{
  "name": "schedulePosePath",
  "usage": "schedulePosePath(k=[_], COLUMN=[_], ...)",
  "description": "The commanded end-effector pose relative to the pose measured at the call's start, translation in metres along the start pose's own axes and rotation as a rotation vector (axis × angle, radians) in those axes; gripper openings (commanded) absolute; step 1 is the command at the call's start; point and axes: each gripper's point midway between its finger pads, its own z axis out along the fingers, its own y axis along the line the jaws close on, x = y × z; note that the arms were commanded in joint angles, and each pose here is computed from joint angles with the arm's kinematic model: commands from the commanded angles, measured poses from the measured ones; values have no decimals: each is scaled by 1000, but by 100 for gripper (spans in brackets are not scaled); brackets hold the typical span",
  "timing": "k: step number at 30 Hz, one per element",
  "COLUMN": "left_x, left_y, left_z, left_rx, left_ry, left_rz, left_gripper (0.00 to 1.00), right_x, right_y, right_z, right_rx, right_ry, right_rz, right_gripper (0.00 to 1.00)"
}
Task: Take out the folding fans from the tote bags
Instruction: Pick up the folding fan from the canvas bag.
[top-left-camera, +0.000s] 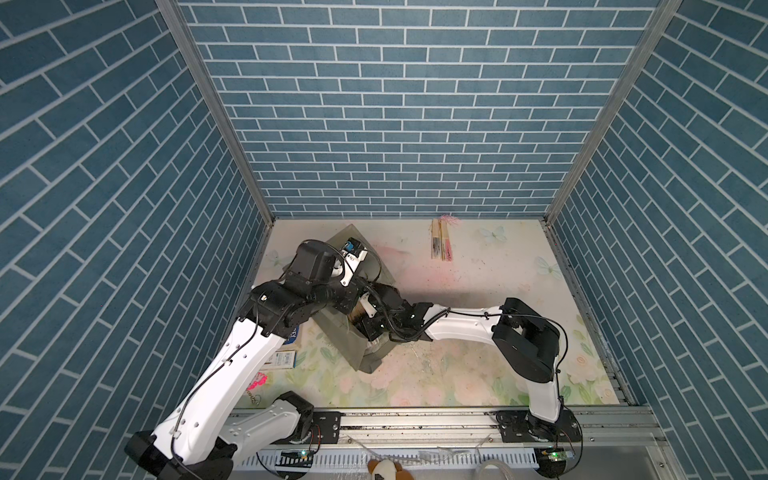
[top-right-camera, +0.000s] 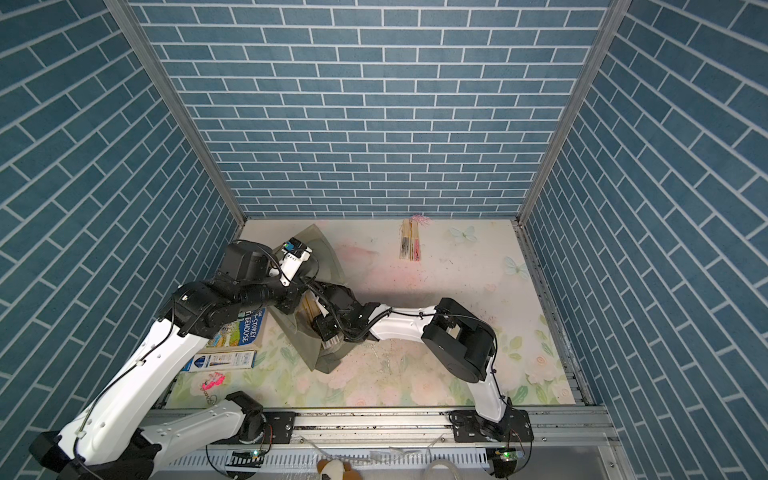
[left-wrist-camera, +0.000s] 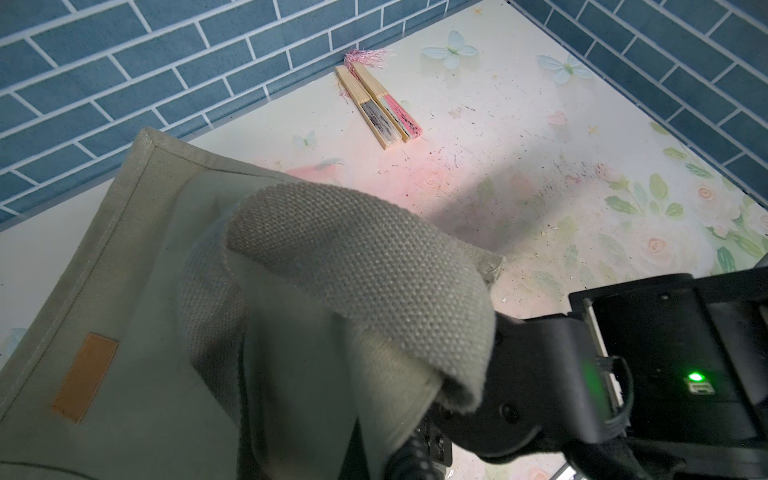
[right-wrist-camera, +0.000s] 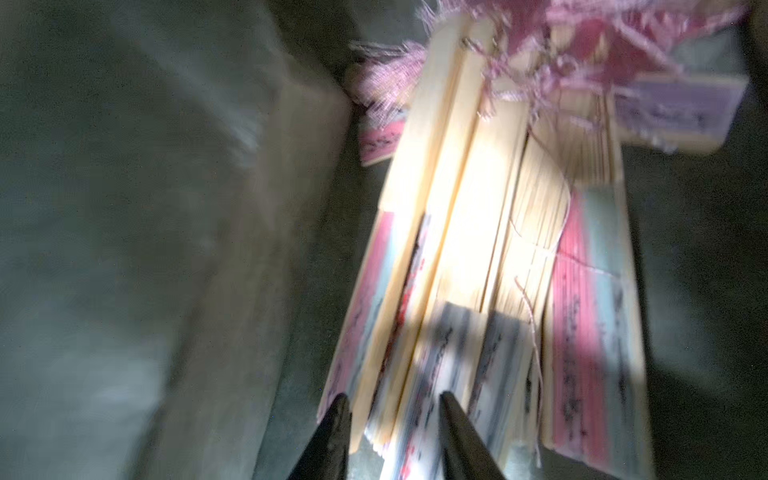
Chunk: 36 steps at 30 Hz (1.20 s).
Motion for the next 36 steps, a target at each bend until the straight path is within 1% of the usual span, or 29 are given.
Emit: schedulePosePath(k=[1, 7, 12, 13, 19, 23, 28, 36], left_x=[-11, -9, -9, -9, -7, -7, -6, -4], left_y=[-12, -9, -9, -9, -9, -9, -8, -9], left_z=[-11, -10, -10, -9, -6, -5, -6, -4], left_rx=[56, 39, 41, 41, 44, 41, 39, 43], left_ry=[-51, -43, -42, -40, -36, -33, -37, -32], left_rz=[21, 26, 27, 26, 25, 25, 27, 27], left_gripper=[0, 0, 0, 0, 0, 0, 0, 0], right_x=[22, 34, 38, 39, 40, 36, 37, 56], right_y=[-25, -28, -34, -32, -2, 9, 11, -5], right_z=[7, 12, 7, 7, 10, 10, 14, 25], right_rx=[86, 96, 118, 106, -73, -138, -159, -107], right_ry=[78, 132, 134, 138, 171, 158, 170, 231], right_rz=[136, 146, 154, 156, 217, 254, 268, 326], right_gripper=[37, 38, 40, 40, 38, 37, 34, 34])
